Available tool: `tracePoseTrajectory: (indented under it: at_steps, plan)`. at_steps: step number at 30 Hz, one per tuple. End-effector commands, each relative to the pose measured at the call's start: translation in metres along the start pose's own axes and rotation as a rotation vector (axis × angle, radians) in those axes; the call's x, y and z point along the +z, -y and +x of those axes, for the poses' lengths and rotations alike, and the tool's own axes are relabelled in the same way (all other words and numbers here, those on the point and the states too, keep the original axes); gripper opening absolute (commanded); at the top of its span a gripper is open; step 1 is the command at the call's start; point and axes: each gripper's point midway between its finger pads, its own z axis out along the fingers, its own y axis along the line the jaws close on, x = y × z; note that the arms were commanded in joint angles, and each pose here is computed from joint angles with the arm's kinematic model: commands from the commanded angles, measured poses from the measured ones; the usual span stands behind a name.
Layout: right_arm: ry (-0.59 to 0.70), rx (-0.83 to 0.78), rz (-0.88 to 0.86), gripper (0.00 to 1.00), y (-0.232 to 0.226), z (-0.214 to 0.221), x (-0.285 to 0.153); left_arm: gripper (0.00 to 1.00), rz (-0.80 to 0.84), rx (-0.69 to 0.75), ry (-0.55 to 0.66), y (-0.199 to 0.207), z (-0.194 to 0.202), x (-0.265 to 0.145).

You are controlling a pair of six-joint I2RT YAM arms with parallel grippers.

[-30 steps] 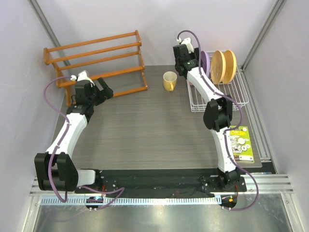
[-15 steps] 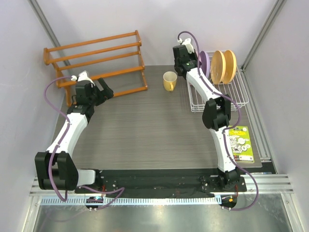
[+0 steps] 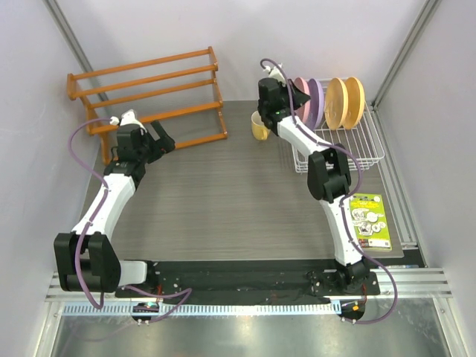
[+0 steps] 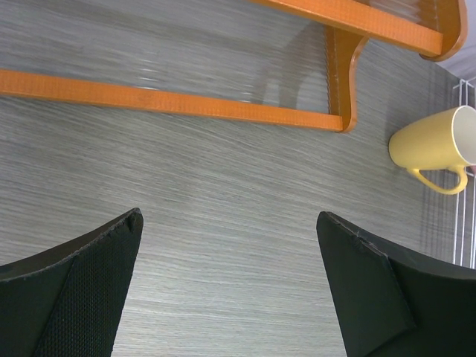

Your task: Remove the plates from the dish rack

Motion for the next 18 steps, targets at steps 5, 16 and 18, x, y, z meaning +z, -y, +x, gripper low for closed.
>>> tracePoseTrajectory:
  at_steps: [5,16,18]
  plan:
    - [0.087,0.222,0.189,0.01,0.090,-0.060,-0.038,0.99,0.023,0.017,0.018,0.003,-0.005,0.000]
    - [0.106,0.310,0.212,0.01,0.137,-0.078,-0.069,0.99,0.074,0.014,-0.024,0.012,0.002,0.005]
    - [0.114,0.362,0.185,0.01,0.153,-0.086,-0.078,0.99,0.105,0.009,-0.037,0.017,0.005,0.006]
